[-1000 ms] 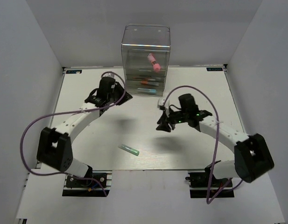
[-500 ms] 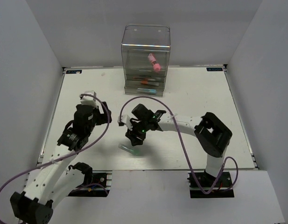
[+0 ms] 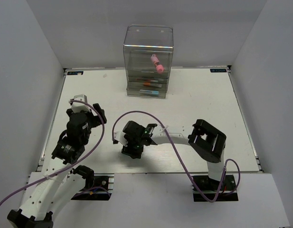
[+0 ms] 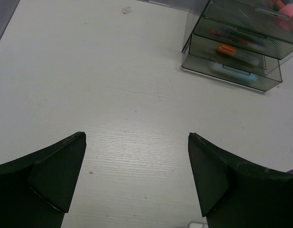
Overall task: Sort the stationery into containers
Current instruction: Grab a piece of stationery with the right arm, then place the stationery into the container
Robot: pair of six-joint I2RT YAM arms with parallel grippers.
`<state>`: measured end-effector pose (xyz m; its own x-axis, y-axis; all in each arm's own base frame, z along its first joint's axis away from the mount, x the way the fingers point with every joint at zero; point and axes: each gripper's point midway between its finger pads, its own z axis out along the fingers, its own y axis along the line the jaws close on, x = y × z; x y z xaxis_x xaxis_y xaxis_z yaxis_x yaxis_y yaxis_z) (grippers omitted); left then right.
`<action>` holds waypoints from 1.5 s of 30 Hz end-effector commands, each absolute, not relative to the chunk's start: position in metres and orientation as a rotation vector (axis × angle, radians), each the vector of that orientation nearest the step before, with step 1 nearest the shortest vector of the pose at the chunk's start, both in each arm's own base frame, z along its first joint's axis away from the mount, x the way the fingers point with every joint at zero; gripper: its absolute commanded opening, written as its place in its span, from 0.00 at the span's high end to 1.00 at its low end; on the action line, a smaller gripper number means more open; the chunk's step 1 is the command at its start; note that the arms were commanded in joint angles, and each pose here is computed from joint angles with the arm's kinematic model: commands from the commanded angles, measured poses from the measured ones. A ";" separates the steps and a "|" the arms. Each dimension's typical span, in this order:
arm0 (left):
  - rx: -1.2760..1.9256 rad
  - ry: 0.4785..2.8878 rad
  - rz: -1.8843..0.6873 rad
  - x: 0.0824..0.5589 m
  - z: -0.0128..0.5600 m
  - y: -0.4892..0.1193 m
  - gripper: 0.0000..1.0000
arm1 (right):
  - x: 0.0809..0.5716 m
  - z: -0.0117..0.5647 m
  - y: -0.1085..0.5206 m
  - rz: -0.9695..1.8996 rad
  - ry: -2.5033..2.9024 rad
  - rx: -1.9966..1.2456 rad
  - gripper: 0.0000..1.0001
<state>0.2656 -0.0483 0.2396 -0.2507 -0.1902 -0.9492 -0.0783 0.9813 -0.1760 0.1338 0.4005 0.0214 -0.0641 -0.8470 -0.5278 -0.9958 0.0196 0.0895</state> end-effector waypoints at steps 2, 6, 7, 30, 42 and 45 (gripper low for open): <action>-0.219 1.806 -0.082 0.264 0.243 -0.042 0.02 | 0.140 -0.003 0.389 0.464 2.026 -1.895 0.42; -0.220 1.806 -0.082 0.264 0.243 -0.042 0.02 | 0.138 -0.015 0.379 0.422 2.032 -1.926 0.64; -0.221 1.797 -0.086 0.263 0.245 -0.041 0.02 | 0.140 -0.017 0.374 0.409 2.039 -1.924 0.69; -0.209 1.801 -0.103 0.261 0.243 -0.044 0.02 | 0.451 0.179 0.344 -0.390 1.442 -1.496 1.00; -0.197 1.819 -0.088 0.263 0.239 -0.044 0.02 | 0.544 0.172 0.334 -0.556 1.356 -1.485 1.00; -0.195 1.827 -0.084 0.265 0.236 -0.045 0.02 | 0.553 0.165 0.331 -0.546 1.362 -1.493 1.00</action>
